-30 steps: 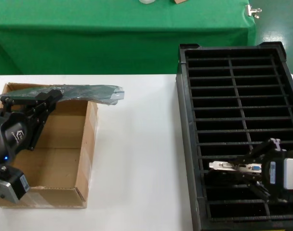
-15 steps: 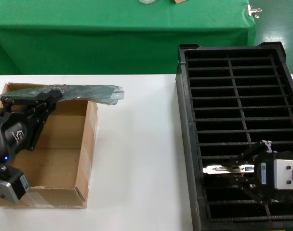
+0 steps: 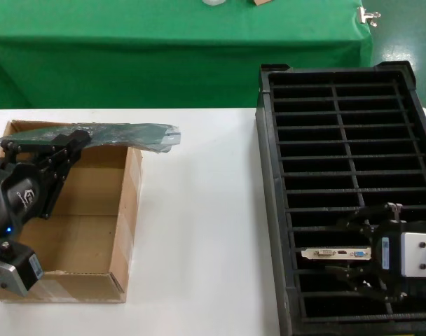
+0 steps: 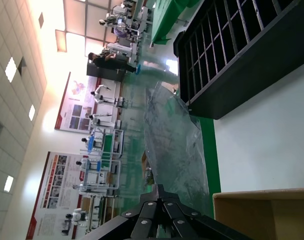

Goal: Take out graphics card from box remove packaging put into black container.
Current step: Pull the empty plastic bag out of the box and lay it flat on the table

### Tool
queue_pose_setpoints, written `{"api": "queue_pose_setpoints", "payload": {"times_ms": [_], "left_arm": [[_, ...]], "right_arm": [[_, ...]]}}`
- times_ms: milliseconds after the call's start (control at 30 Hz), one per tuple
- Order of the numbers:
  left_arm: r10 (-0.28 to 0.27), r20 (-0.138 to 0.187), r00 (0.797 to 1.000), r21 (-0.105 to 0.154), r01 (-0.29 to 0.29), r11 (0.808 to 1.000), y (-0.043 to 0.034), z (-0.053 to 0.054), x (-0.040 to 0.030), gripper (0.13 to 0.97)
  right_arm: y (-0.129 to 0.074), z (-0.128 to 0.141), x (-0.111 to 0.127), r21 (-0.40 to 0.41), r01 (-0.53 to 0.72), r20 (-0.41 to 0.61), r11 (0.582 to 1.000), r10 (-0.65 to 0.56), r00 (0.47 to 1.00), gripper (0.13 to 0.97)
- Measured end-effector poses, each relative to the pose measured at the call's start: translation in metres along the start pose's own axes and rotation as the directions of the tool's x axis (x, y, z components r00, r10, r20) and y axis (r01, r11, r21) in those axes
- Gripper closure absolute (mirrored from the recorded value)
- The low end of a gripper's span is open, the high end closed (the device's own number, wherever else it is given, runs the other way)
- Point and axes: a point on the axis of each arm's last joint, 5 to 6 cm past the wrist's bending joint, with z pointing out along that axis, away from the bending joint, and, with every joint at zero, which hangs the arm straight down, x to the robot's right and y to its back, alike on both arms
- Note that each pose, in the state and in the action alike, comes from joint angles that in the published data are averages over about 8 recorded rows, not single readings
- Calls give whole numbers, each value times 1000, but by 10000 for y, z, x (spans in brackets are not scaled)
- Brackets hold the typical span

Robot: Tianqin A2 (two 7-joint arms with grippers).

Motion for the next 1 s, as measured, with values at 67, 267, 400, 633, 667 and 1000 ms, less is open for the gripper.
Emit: {"api": "queue_pose_setpoints", "payload": {"times_ms": [67,267,400,633,667,1000], "left_arm": [[0,0,1000,0,0,1000,0,0,0,958],[0,0,1000,0,0,1000,0,0,0,958],[0,0,1000,0,0,1000,0,0,0,958],[0,0,1000,0,0,1000,0,0,0,958],[0,0,1000,0,0,1000,0,0,0,958],[0,0,1000,0,0,1000,0,0,0,958]], "right_arm": [[-13,-18,0,3,0,-9,1000,0,1000,754],[-66,-57,17,54,-11,-86,998,16,996,665],[-85,-22,-4,116,-42,-168,992,61,984,576],[8,202,-138,241,-152,-322,959,227,919,421],[37,246,-159,259,-174,-345,950,259,902,395],[375,606,-320,446,-401,-530,800,598,602,224]]}}
